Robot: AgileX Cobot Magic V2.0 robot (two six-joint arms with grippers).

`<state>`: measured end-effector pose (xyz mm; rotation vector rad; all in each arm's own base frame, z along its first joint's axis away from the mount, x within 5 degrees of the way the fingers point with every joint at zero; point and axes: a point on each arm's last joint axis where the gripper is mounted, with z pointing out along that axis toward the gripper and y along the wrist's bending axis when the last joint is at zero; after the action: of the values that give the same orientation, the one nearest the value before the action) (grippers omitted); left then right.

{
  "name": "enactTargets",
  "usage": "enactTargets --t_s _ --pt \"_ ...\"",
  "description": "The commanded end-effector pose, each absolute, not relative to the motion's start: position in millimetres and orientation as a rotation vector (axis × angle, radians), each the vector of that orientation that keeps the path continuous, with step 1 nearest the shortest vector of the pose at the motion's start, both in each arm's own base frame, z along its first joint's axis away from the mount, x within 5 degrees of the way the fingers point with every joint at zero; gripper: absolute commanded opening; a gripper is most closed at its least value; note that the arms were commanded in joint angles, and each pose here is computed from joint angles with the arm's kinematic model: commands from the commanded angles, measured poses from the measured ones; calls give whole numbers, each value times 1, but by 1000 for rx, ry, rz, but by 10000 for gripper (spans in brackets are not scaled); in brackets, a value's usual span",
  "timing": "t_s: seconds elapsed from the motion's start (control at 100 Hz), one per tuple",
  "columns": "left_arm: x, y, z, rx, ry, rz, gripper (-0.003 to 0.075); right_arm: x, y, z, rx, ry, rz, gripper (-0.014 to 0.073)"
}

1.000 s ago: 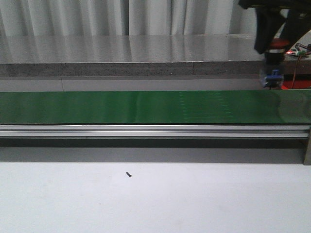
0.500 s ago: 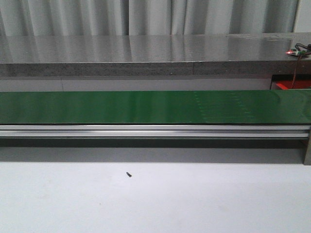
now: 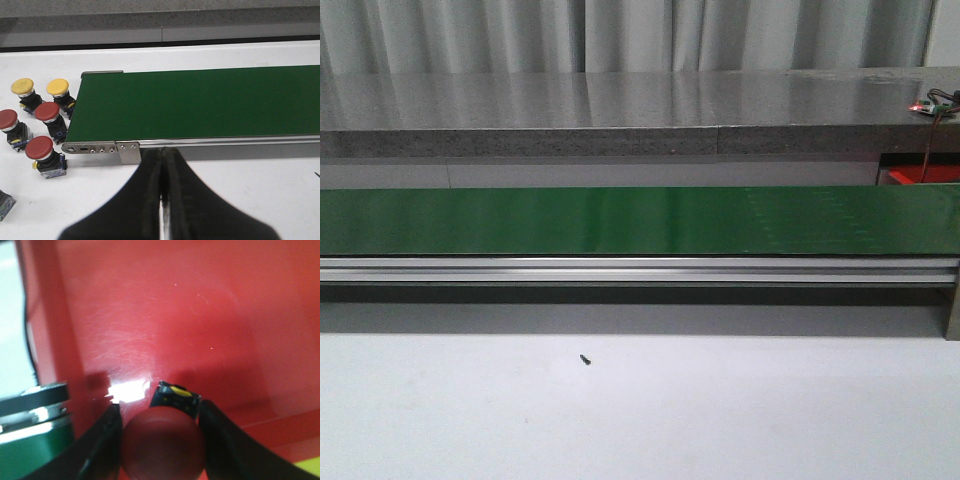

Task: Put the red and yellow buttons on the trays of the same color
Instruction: 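Place the red button on the red tray, open the right gripper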

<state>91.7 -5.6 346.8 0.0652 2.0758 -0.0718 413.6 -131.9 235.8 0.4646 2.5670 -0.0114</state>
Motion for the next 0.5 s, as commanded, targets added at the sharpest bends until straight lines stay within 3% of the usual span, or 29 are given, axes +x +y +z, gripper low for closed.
enactTargets --t_s 0.0,0.33,0.49 --pt "94 -6 361 49 1981 -82 -20 419 -136 260 464 2439 -20 216" --pt "94 -6 361 49 1981 -82 -20 430 -137 238 486 2469 13 231" --pt "94 -6 361 49 1981 -82 -20 429 -136 243 488 2457 18 460"
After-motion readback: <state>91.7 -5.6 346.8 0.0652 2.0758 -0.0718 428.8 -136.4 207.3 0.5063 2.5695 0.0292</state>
